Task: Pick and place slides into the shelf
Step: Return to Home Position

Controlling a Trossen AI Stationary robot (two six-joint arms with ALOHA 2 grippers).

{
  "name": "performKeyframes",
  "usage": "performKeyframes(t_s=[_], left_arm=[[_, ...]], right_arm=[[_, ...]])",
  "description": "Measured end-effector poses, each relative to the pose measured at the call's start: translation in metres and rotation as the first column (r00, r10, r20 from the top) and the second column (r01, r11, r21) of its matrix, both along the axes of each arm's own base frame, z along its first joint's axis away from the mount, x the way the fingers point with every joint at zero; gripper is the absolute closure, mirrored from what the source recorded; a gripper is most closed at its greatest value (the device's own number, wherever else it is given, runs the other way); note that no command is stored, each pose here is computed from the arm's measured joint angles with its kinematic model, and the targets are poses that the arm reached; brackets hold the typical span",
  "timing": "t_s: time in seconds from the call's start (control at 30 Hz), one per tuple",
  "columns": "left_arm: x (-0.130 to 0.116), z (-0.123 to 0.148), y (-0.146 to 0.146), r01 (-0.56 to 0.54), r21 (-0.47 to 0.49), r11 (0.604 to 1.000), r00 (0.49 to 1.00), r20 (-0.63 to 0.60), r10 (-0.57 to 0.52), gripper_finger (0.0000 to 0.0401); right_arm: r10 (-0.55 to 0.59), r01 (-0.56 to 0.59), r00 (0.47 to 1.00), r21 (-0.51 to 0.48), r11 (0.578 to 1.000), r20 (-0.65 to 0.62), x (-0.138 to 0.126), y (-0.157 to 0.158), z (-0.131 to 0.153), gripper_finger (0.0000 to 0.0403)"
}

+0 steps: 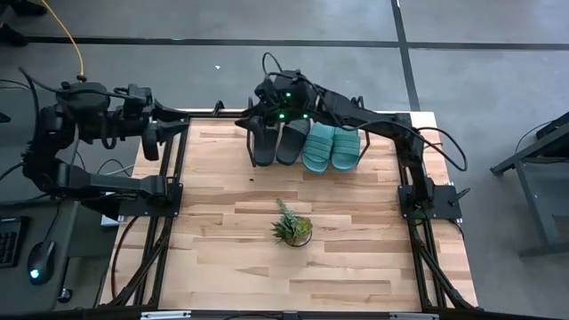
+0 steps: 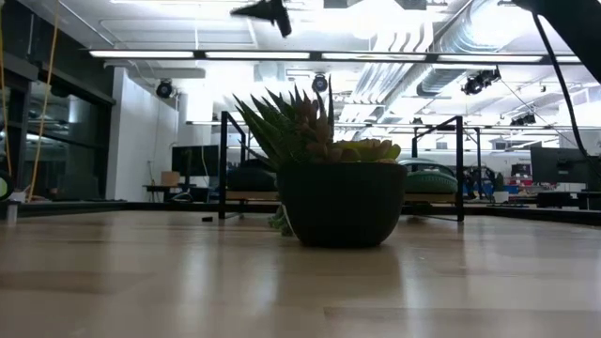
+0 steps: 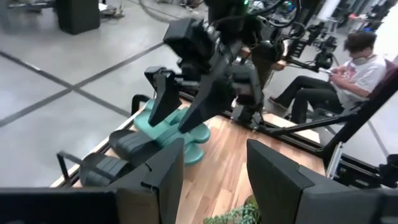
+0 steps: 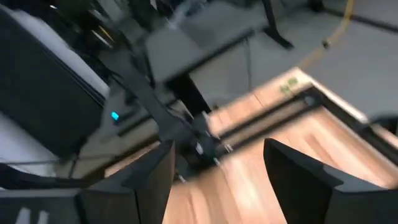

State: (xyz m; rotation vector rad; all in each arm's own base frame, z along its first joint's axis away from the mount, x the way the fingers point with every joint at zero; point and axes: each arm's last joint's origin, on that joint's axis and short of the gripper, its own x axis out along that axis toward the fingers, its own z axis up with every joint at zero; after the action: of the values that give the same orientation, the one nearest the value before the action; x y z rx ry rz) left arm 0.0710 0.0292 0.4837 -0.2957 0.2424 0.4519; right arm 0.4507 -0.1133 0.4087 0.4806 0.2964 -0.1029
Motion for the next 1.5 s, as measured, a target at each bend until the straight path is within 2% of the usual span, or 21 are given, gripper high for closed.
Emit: performKeyframes(t_s=[0.3,0.47,0.6,0.73,0.87,0.97,1.1,1.43,1.5], left_arm=[[-0.008,0.001,-0.005,0.044,0.015,0.999,0.999,0.031,-0.045,0.0245],[-0.008,-0.006,-0.007,0.118,0.022,0.993,0.99,0.073,-0.119,0.0245],[-0.008,-0.013,-0.009,0.167,0.023,0.986,0.973,0.156,-0.169,0.0245],[-0.013,-0.015,-0.011,0.185,0.06,0.981,0.953,0.232,-0.194,0.0245],[-0.021,-0.013,-0.015,0.184,0.126,0.975,0.921,0.324,-0.216,0.0245],[-0.022,-0.011,-0.016,0.205,0.193,0.96,0.897,0.355,-0.263,0.0245],[-0.022,-0.011,-0.017,0.249,0.233,0.94,0.882,0.346,-0.319,0.0245],[-0.021,-0.013,-0.017,0.246,0.286,0.926,0.893,0.306,-0.331,0.0245],[-0.021,-0.012,-0.016,0.203,0.278,0.939,0.902,0.319,-0.29,0.0245]], right_arm=[[0.051,-0.044,0.973,-0.037,0.998,0.225,-0.01,0.026,0.042,0.0167],[0.074,-0.063,0.959,-0.047,0.997,0.274,-0.017,0.034,0.055,0.0167],[0.108,-0.089,0.941,-0.074,0.993,0.32,-0.023,0.039,0.065,0.0167],[0.182,-0.148,0.919,-0.122,0.981,0.35,-0.036,0.044,0.079,0.0167],[0.244,-0.198,0.895,-0.159,0.967,0.373,-0.053,0.049,0.095,0.0167],[0.293,-0.228,0.877,-0.205,0.952,0.382,-0.069,0.054,0.109,0.0167],[0.308,-0.234,0.886,-0.239,0.942,0.347,-0.094,0.059,0.121,0.0167],[0.334,-0.244,0.902,-0.313,0.918,0.275,-0.148,0.069,0.142,0.0167],[0.333,-0.243,0.904,-0.321,0.916,0.268,-0.157,0.071,0.145,0.0167]])
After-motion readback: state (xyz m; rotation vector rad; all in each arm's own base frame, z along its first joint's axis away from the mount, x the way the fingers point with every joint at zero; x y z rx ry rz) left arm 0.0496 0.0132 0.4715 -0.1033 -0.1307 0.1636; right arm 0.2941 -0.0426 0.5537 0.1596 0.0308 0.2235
